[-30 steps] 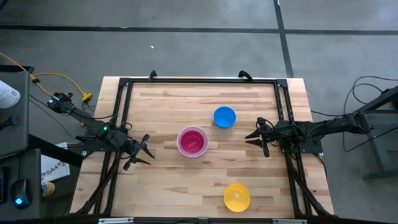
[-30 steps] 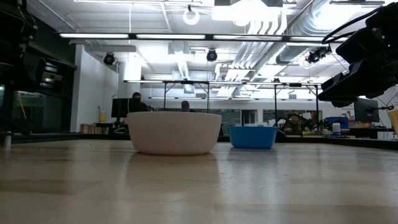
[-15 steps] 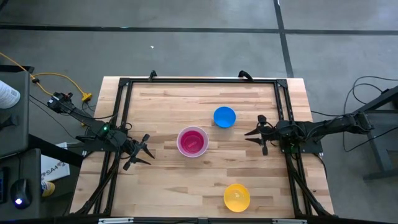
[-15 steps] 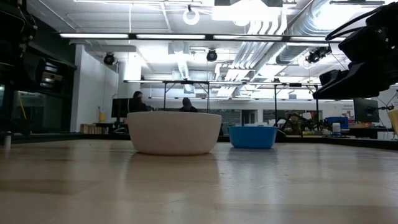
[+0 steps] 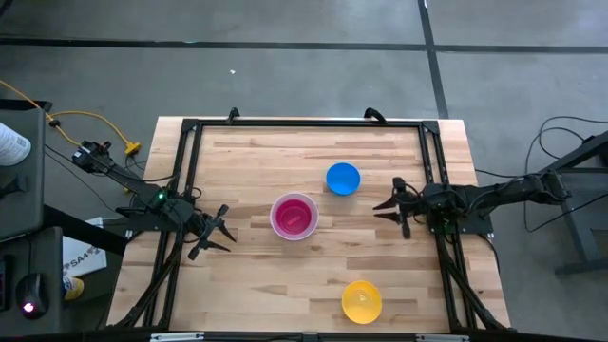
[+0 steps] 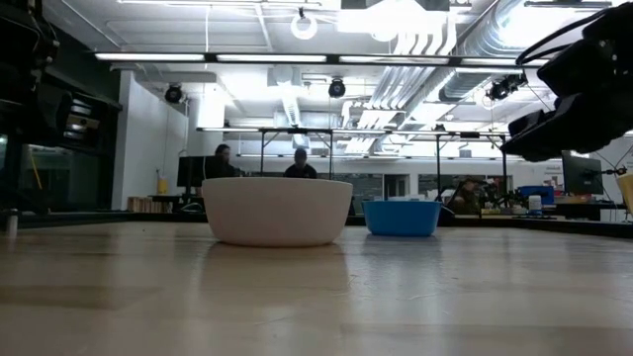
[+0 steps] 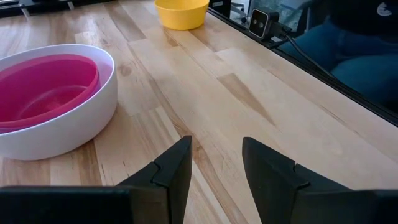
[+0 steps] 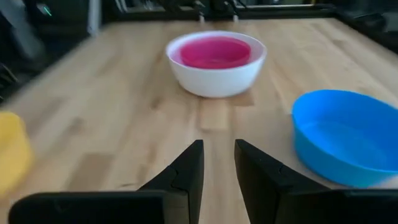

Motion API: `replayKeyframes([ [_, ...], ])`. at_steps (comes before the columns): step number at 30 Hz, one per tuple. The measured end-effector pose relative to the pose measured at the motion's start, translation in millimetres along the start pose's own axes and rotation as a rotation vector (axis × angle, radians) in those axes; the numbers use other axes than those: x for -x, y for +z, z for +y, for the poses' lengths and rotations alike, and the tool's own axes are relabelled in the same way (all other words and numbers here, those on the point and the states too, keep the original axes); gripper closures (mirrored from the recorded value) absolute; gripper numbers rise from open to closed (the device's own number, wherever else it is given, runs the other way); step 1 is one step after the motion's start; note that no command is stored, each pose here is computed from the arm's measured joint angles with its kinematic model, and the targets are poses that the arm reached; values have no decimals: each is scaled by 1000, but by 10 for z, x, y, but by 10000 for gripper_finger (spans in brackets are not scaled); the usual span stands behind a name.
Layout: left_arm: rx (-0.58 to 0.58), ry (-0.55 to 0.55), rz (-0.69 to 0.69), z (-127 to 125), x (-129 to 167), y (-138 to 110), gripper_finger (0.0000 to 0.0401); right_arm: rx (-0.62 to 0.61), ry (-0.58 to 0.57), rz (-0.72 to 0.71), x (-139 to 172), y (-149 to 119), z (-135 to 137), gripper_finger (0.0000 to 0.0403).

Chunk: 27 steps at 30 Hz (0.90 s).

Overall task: Nest bowls inside each other
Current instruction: Stack the blue bowl into the pink bowl

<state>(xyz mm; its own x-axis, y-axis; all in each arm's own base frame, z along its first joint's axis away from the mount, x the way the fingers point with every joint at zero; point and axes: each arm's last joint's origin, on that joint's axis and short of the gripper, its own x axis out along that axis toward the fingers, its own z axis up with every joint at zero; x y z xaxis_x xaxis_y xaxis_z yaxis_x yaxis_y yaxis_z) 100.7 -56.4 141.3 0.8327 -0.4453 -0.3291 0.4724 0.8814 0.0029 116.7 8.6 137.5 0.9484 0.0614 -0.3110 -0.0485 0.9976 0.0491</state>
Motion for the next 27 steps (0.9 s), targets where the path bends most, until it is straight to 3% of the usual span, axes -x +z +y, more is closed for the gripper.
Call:
replayKeyframes([
  [5, 0, 0, 0, 0, 0, 0, 260, -124, 78, -43, 2, 49, 24, 319],
  [14, 0, 0, 0, 0, 0, 0, 260, -284, 37, -160, 13, 157, 10, 319],
  [20, 0, 1, 0, 0, 0, 0, 260, -284, 9, -132, -18, 194, 5, 319],
  [23, 0, 1, 0, 0, 0, 0, 260, -248, 17, -205, -22, 415, 17, 319],
  [27, 0, 3, 0, 1, 0, 0, 260, -190, -42, -174, -102, 628, 16, 319],
])
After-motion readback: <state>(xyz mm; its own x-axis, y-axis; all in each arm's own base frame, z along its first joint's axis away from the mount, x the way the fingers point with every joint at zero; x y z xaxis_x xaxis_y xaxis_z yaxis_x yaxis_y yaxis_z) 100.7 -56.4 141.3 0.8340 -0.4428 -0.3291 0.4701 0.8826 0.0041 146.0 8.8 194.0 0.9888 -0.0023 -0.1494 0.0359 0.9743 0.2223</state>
